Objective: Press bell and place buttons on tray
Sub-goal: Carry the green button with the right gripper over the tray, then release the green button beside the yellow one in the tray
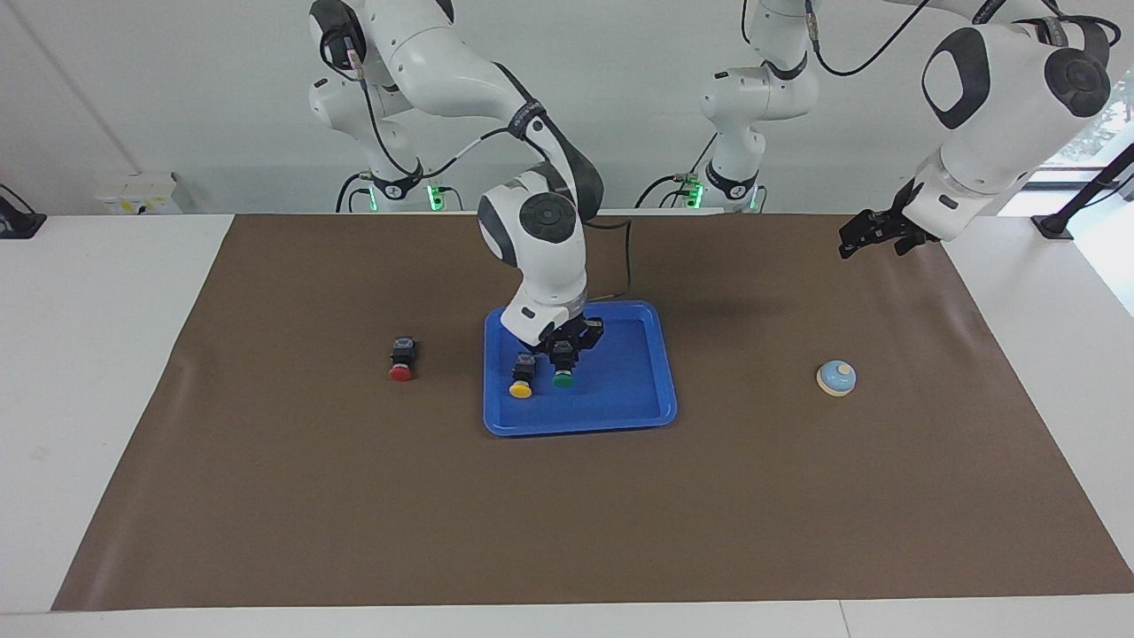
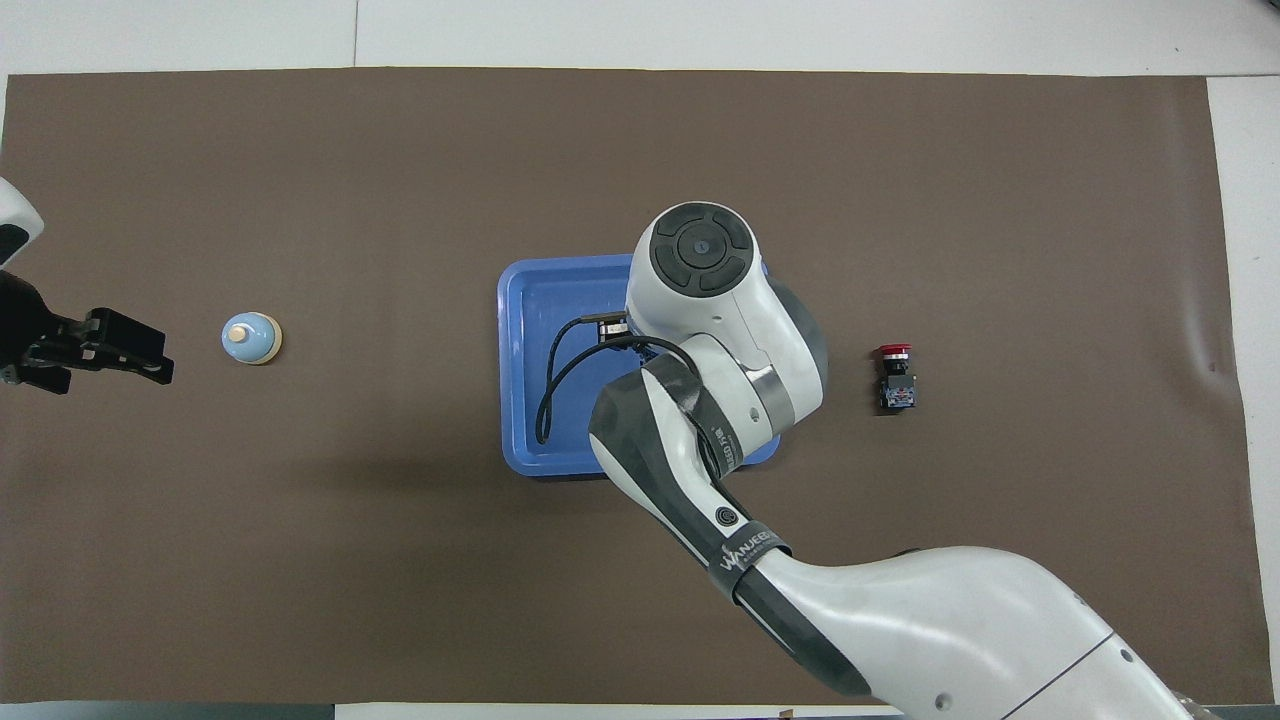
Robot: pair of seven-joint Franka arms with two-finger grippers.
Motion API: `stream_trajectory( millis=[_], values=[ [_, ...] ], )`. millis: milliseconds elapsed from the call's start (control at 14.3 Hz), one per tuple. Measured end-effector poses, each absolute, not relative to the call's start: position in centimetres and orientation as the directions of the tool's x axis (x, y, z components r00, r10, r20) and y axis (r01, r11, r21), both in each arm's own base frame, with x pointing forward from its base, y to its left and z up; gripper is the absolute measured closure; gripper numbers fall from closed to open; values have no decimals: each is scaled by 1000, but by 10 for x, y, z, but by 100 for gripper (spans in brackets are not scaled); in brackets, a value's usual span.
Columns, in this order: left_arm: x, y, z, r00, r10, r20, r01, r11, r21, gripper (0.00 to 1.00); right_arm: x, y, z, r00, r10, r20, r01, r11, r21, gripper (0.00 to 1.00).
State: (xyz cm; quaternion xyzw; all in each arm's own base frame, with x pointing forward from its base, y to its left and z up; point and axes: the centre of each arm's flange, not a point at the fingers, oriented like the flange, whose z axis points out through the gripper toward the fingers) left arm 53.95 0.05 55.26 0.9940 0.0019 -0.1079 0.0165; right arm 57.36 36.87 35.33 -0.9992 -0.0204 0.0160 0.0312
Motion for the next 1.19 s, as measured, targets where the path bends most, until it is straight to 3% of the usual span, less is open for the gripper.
stream_trajectory(
  millis=[489,628,768,908,978,1187],
  values=[
    [540,0,553,977,0,-215,7,-999,32,0,563,364,319,999,33,-29,31,-998,-62,61],
    [540,0,553,977,0,-215,7,-999,32,0,559,363,312,1000,18,-24,17,-998,-64,56],
    [540,0,553,977,0,-214,7,-999,32,0,557,363,314,999,24,-36,22,-998,-51,36],
    [540,0,553,977,0,-214,7,-999,32,0,564,360,344,998,26,-60,25,-999,-26,18],
    [540,0,553,977,0,-214,7,-999,32,0,572,349,367,998,30,-61,29,-999,-18,4],
    [540,0,553,977,0,-214,7,-999,32,0,606,262,426,997,65,-47,64,-998,-22,0]
  ],
)
